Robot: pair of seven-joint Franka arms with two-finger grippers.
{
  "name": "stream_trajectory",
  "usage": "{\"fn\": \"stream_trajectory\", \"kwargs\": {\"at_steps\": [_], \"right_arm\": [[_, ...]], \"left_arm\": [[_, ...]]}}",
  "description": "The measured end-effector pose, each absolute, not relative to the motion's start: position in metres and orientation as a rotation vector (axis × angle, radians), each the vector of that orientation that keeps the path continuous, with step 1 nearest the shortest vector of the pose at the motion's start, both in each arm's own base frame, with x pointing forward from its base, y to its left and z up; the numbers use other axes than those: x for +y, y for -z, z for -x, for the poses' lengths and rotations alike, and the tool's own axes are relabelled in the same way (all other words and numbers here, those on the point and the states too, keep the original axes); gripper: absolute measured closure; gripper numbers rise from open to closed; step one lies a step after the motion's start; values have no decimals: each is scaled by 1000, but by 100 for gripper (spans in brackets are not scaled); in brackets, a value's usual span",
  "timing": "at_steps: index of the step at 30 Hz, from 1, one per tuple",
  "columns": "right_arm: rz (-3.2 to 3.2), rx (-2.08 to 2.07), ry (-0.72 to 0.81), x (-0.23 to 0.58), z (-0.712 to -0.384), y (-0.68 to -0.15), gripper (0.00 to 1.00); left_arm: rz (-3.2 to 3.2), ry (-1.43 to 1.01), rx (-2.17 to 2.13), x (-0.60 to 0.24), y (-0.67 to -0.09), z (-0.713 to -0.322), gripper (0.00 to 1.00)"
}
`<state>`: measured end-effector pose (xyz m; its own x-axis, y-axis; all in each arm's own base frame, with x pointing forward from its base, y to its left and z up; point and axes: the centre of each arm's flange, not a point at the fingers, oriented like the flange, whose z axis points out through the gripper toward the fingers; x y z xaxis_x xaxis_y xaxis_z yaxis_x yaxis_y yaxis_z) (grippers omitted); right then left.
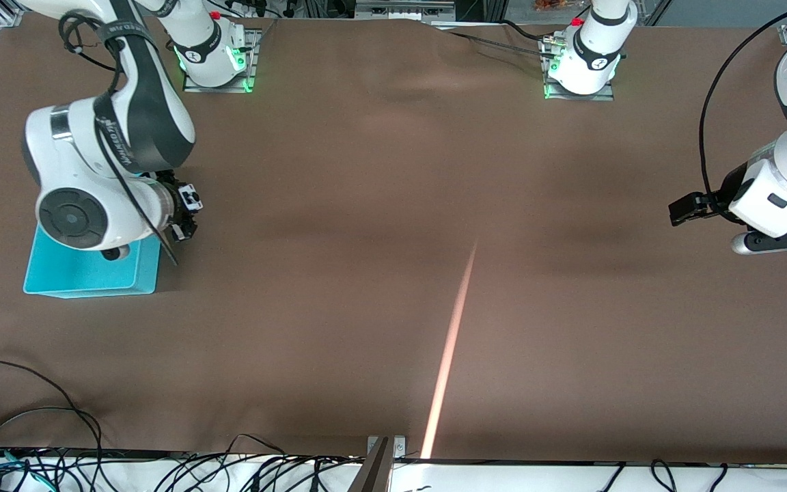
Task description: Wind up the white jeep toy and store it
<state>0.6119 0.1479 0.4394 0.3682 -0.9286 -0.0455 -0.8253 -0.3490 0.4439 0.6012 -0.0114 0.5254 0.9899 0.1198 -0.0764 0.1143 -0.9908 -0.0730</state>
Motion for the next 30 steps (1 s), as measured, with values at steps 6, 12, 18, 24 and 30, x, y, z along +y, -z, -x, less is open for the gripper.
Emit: {"fn": "stream_trajectory", "kwargs": {"at_steps": [6,12,18,24,30], "right_arm": [[-2426,-1452,417,102,-589,-472,47],[-2563,-1330,438,42,-551,-492,47],[-2712,-1167,448,-12,-528,-482,47],[-2845,-1001,411,-53,-523,-453,47],[-2926,-891,338,-74,-519,-412,47]], "left_arm": [[3065,-125,-180,-11,-525,-601,0],[3065,-125,-180,-12,-525,-601,0],[3066,-126,-180,-12,-525,-601,0],[3066,-126,-180,-12,-525,-602,0],[3066,-127,-180,-12,-524,-602,0]]}}
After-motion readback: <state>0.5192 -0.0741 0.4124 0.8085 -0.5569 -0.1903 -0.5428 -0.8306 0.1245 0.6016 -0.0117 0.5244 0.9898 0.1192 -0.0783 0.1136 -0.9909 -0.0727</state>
